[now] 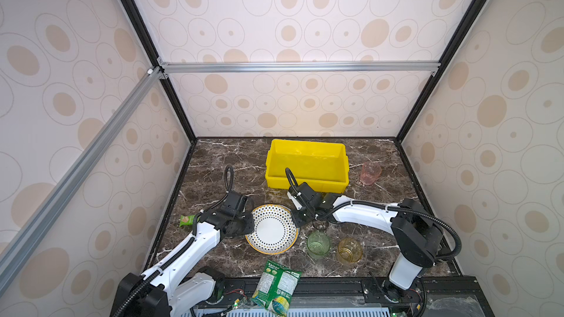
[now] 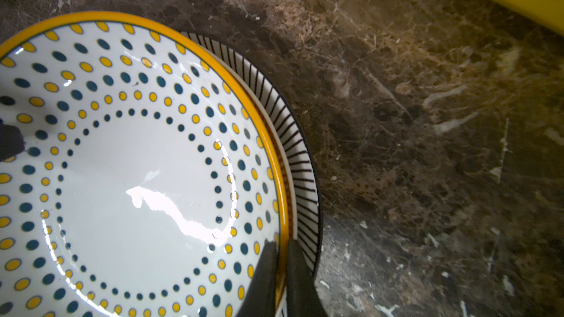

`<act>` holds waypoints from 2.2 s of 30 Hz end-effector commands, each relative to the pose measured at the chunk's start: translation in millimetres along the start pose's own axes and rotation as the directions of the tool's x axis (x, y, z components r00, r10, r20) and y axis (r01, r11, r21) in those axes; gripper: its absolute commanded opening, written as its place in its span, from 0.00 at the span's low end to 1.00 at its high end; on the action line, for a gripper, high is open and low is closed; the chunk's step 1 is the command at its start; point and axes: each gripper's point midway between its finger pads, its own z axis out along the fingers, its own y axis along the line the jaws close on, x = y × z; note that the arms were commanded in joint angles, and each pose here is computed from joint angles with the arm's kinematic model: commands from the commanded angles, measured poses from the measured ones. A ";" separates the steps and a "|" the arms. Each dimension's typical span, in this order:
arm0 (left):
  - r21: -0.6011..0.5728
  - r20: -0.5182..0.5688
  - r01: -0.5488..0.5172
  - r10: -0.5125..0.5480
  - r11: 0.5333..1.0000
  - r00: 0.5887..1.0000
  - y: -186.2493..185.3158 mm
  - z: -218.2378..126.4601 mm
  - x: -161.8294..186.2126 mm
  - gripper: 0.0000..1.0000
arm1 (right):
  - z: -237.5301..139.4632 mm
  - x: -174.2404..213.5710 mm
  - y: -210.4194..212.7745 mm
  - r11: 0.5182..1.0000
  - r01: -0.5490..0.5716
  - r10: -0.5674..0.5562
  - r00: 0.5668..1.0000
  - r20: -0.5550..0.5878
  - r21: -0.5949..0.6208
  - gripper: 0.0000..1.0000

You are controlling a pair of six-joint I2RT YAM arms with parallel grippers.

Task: Place the mixed dishes into the plastic bin

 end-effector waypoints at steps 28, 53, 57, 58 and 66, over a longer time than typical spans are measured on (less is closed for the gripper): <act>-0.025 0.024 -0.016 0.017 1.000 1.000 6.0 -9.6 -13.6 0.22 | -11.0 8.1 21.5 0.996 0.091 -0.092 0.995 -0.043 -0.024 0.13; -0.009 0.017 -0.012 0.012 1.000 1.000 3.1 -4.3 -13.4 0.26 | -28.6 -10.4 -2.2 0.983 0.122 -0.127 0.992 0.026 0.139 0.34; -0.008 0.014 -0.012 0.012 1.000 1.000 2.8 -4.0 -13.0 0.26 | -20.3 -9.6 -2.3 0.982 0.126 -0.129 0.992 0.009 0.140 0.29; -0.010 0.013 -0.012 0.012 1.000 1.000 3.3 -3.7 -12.9 0.26 | -18.3 -9.4 -2.8 0.982 0.127 -0.129 0.992 0.006 0.142 0.26; -0.030 -0.003 -0.006 0.006 1.000 1.000 6.9 -0.9 -10.4 0.27 | -9.3 -5.4 -5.1 0.982 0.122 -0.121 0.992 -0.015 0.142 0.10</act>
